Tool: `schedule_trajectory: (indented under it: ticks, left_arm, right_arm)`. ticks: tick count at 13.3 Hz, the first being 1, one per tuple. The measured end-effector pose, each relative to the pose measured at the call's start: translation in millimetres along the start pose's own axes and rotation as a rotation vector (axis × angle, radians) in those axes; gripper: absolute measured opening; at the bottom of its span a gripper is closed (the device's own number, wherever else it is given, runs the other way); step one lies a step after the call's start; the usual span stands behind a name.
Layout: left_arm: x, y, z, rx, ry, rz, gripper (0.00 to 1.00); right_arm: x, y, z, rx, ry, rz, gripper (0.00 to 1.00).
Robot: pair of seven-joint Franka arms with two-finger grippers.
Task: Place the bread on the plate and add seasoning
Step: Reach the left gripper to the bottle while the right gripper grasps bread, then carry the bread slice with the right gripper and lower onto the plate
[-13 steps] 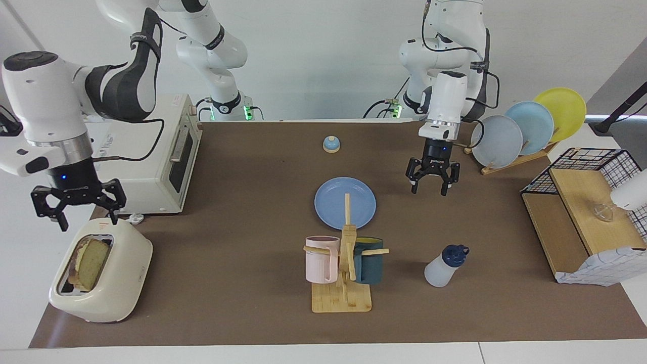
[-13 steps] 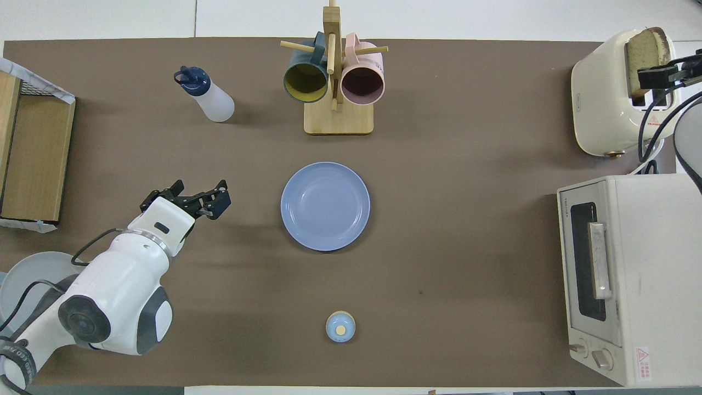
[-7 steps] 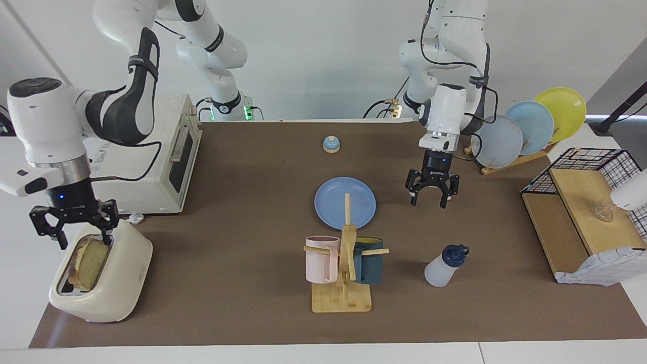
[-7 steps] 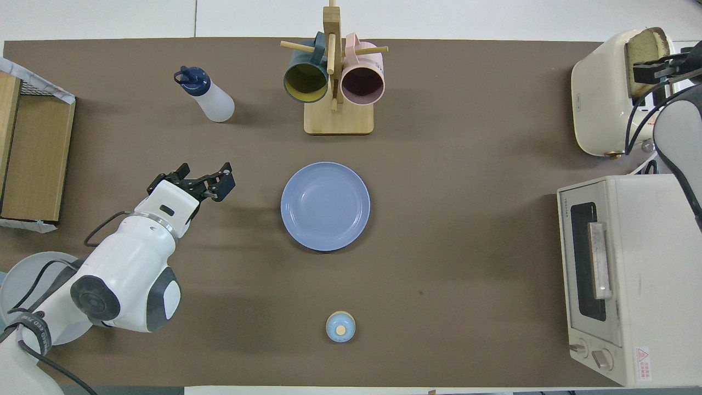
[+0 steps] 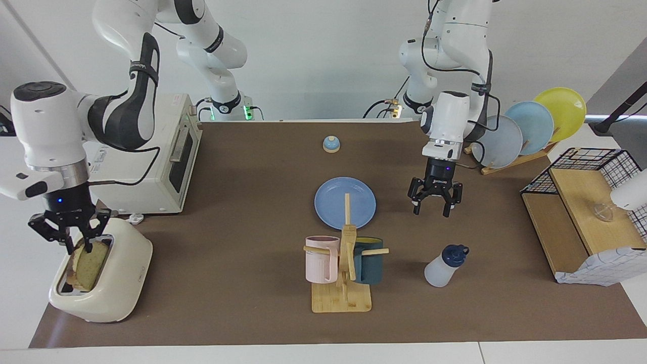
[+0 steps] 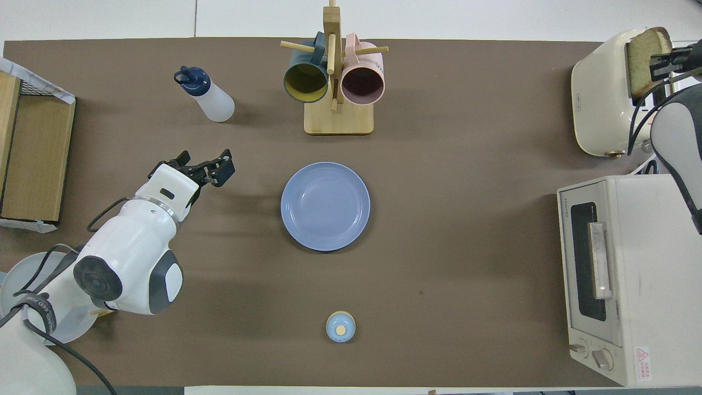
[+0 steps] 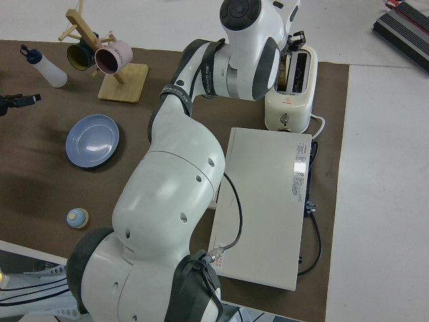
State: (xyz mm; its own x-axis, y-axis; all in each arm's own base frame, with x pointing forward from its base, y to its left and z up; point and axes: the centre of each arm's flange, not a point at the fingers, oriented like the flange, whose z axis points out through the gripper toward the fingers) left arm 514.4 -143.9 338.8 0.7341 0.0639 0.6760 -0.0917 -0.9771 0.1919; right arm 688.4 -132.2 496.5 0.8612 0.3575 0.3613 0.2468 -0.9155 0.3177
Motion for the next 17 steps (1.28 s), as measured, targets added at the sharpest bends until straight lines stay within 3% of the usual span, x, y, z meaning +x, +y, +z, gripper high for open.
schedule_trajectory:
  ticks: [2, 6, 10, 13, 17]
  left_arm:
    - [7, -9, 11, 0.011, 0.004, -0.014, 1.0]
    - [16, -12, 31, 0.033, 0.012, -0.003, 1.0]
    - [26, -9, 50, 0.065, 0.029, 0.027, 1.0]
    - [25, -2, 58, 0.067, 0.029, 0.035, 1.0]
    - [25, 5, 68, 0.124, 0.056, 0.019, 1.0]
  right_arm:
    - [1, 0, 0, -0.01, -0.004, -0.034, 0.09]
    - [17, 0, -21, -0.062, -0.033, -0.212, 0.07]
    - [53, -8, -109, -0.035, -0.09, -0.344, 0.07]
    - [76, -61, -179, -0.003, -0.075, -0.473, 0.07]
    - [96, -163, -233, 0.076, -0.05, -0.568, 0.07]
